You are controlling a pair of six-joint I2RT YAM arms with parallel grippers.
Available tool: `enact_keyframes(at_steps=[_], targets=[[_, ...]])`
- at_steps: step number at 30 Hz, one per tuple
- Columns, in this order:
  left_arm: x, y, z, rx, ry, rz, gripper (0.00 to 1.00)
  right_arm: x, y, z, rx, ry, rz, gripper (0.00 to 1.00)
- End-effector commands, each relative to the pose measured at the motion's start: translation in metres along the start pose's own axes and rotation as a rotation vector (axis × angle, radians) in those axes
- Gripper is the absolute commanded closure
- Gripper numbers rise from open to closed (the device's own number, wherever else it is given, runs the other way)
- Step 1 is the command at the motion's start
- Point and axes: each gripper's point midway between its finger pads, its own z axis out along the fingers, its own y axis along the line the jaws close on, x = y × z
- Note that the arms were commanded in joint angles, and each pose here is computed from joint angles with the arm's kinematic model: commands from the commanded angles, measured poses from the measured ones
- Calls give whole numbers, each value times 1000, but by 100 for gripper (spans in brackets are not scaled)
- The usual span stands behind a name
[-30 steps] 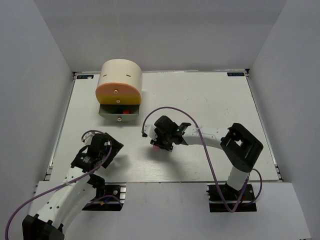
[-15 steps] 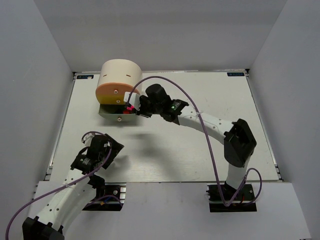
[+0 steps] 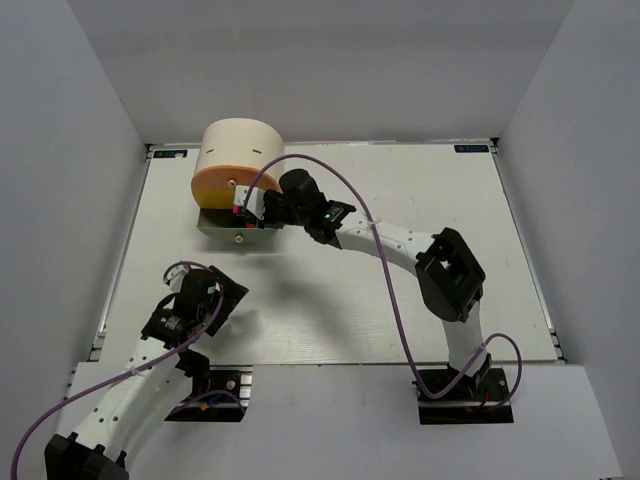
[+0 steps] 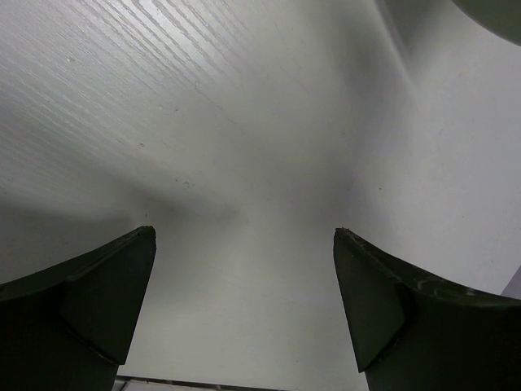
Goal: Sort the stationery into containers
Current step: Place the pen in the drawer.
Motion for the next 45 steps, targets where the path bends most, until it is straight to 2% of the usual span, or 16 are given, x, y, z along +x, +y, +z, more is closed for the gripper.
enact_keyframes(at_steps=[1,6,10,12,13,17,21,26,30,33,35,37,39,40,42,45], targets=[[-1,-2,1,12,0,1,0,-25,-23,11,75,-101,-56,92],[-1,-3,2,12,1,10,0,-16,-18,21,68,-114,-61,92],[0,-1,3,4,4,12,0,-10,-15,28,73,-123,-68,87],[2,-1,4,-1,16,13,0,-5,-14,29,69,-120,-70,79],[2,-1,4,-1,16,13,0,-3,-13,29,67,-118,-73,67],[1,-3,4,8,13,12,0,1,-11,29,67,-112,-78,51],[1,-7,5,21,17,21,0,5,-12,26,69,-104,-65,45],[3,-12,6,43,28,37,0,2,-9,14,61,-112,-38,45],[1,-19,8,71,25,54,3,-9,-6,-13,50,-125,6,52],[-1,-28,9,107,17,75,11,-17,-1,-42,41,-134,61,68],[-1,-32,11,130,15,90,17,-24,-3,-66,50,-131,113,84],[-3,-37,14,144,7,102,21,-13,10,-81,5,-54,219,96],[-3,-38,16,145,5,123,23,-5,11,-89,-16,-11,286,100],[-3,-38,19,139,8,124,23,16,33,-97,-89,91,343,100],[-5,-43,22,155,-2,151,25,40,56,-107,-173,182,413,100],[-12,-55,27,166,-20,163,25,57,70,-115,-217,232,471,100]])
